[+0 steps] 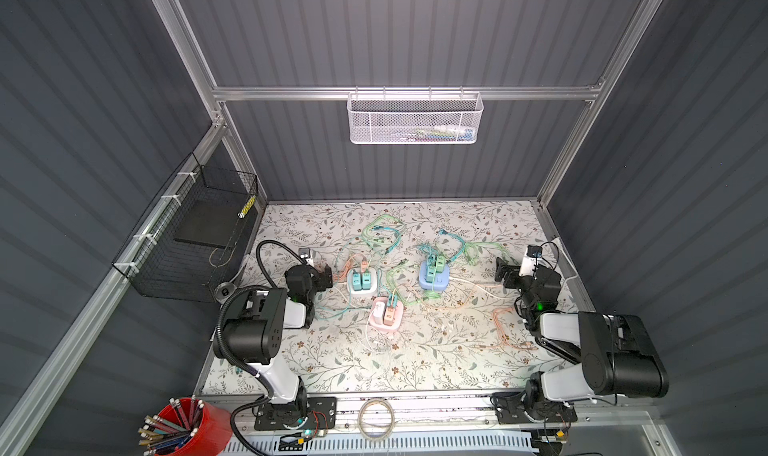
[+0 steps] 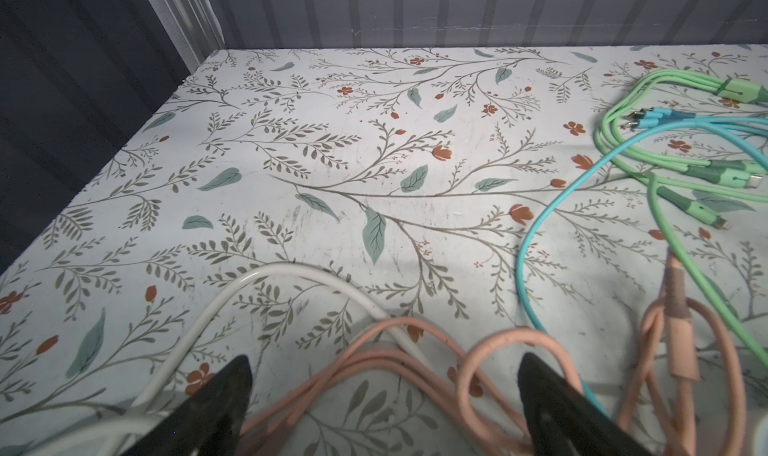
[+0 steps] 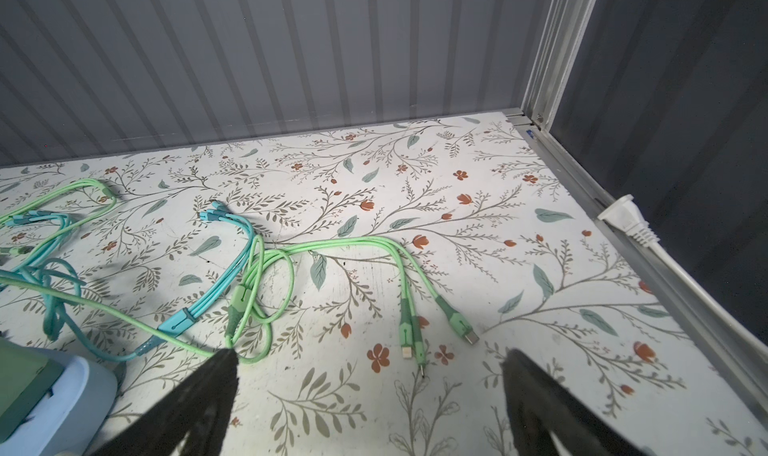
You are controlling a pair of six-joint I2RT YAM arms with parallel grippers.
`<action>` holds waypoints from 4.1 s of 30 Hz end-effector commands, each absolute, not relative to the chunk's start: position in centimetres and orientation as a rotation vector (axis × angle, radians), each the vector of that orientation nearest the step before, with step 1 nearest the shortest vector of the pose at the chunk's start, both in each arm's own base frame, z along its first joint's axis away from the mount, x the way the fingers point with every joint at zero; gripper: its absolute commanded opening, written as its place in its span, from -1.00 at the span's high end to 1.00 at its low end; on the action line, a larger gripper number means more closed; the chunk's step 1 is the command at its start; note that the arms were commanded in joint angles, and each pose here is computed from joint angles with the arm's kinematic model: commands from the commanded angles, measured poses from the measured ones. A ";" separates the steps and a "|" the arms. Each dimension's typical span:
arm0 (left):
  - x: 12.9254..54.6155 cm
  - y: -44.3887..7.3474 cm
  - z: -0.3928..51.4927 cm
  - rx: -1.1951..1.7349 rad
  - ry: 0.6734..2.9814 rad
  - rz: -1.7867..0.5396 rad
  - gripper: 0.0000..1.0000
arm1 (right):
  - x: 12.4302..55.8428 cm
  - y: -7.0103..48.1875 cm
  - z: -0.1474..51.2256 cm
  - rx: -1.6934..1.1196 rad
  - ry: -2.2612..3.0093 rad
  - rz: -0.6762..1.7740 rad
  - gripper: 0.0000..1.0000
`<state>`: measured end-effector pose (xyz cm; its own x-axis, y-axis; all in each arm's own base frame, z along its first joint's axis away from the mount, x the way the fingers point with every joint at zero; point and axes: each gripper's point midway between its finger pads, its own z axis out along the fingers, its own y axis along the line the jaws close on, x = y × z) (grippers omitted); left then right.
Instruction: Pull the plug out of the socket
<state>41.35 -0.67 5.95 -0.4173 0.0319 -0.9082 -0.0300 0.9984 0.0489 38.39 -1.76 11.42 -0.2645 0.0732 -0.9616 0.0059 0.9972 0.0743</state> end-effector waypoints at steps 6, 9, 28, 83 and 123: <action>42.0 -1.0 6.2 0.028 1.993 0.064 -0.99 | 38.7 -1.8 11.9 0.064 1.821 0.069 -0.98; 42.0 -1.0 6.2 0.028 1.993 0.065 -0.99 | 38.7 -1.9 11.9 0.065 1.820 0.067 -0.98; 42.5 1.2 15.9 -0.254 2.072 0.087 -1.00 | 37.2 -1.9 16.9 0.251 1.882 0.180 -0.98; 23.0 -23.4 11.7 0.648 2.312 -0.224 -0.19 | 23.5 30.9 7.5 -0.680 2.312 0.660 -0.82; 24.4 -31.2 8.0 0.376 2.510 -0.362 0.66 | 25.1 22.5 3.0 -0.404 2.515 0.549 -0.82</action>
<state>25.73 -31.14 9.80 -0.7465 0.1927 -0.6369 0.3744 0.9129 -0.1627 25.17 23.27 3.14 -0.8058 -0.1824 -0.5634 -0.4018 0.8673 0.2939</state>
